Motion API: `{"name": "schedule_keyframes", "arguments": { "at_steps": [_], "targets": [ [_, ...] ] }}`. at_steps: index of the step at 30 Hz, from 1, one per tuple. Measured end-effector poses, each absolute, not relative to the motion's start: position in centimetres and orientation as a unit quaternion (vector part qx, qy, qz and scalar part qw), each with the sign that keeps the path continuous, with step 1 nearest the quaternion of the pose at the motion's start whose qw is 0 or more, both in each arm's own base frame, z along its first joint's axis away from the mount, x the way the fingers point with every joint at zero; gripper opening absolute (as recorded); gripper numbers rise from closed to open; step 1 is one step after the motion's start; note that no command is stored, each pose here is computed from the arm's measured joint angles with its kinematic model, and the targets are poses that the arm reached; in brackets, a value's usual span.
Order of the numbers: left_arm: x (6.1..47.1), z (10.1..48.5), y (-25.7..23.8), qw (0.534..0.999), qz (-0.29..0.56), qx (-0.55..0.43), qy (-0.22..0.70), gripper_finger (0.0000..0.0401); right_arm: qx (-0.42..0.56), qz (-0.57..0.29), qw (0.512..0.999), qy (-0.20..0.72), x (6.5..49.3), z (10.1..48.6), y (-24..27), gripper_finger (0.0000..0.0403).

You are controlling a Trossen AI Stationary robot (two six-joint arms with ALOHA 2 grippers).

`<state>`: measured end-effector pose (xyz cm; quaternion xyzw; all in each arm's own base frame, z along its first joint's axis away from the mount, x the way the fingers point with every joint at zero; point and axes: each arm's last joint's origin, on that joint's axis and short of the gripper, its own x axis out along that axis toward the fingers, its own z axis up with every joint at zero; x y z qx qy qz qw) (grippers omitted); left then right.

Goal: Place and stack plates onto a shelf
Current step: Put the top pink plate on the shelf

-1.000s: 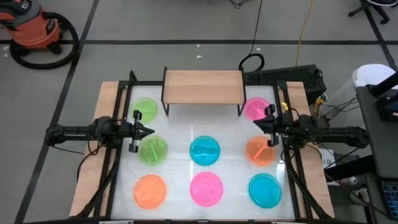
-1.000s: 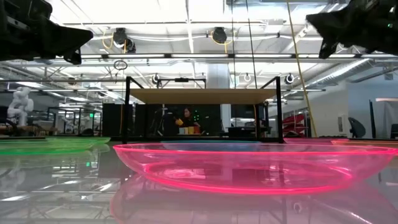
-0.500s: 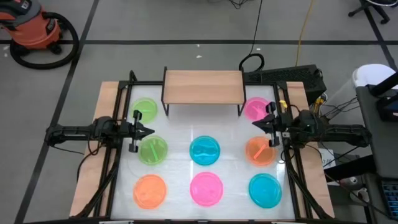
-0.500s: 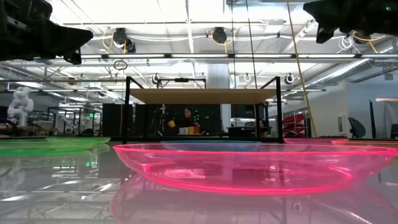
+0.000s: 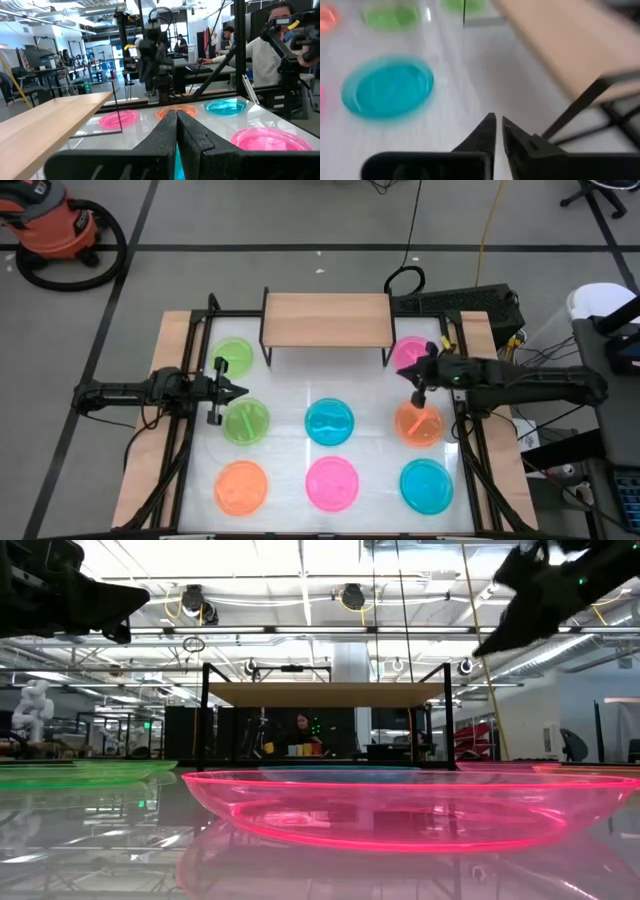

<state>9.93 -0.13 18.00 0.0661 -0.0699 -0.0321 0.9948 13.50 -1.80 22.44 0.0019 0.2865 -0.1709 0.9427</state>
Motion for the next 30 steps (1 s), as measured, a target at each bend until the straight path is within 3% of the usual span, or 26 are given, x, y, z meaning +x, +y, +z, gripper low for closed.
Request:
{"name": "schedule_keyframes", "arguments": {
  "at_steps": [8,14,22,30],
  "targets": [
    [9.9,18.0,-0.1,0.995,-0.032,0.066,-0.070,0.0017,0.001,-0.290,0.865,0.410,15.0,19.1,-2.8,0.0115],
    [9.9,18.0,-0.1,0.995,-0.032,0.066,-0.070,0.0017,0.002,-0.319,0.821,0.474,16.0,17.0,-4.0,0.0156],
    [9.9,18.0,-0.1,0.995,-0.032,0.066,-0.070,0.0017,0.004,-0.333,0.781,0.528,16.5,13.7,-5.1,0.0165],
    [9.9,18.0,-0.1,0.995,-0.032,0.066,-0.070,0.0017,0.010,-0.356,0.774,0.523,15.2,10.8,-5.8,0.0153]
  ]
}}
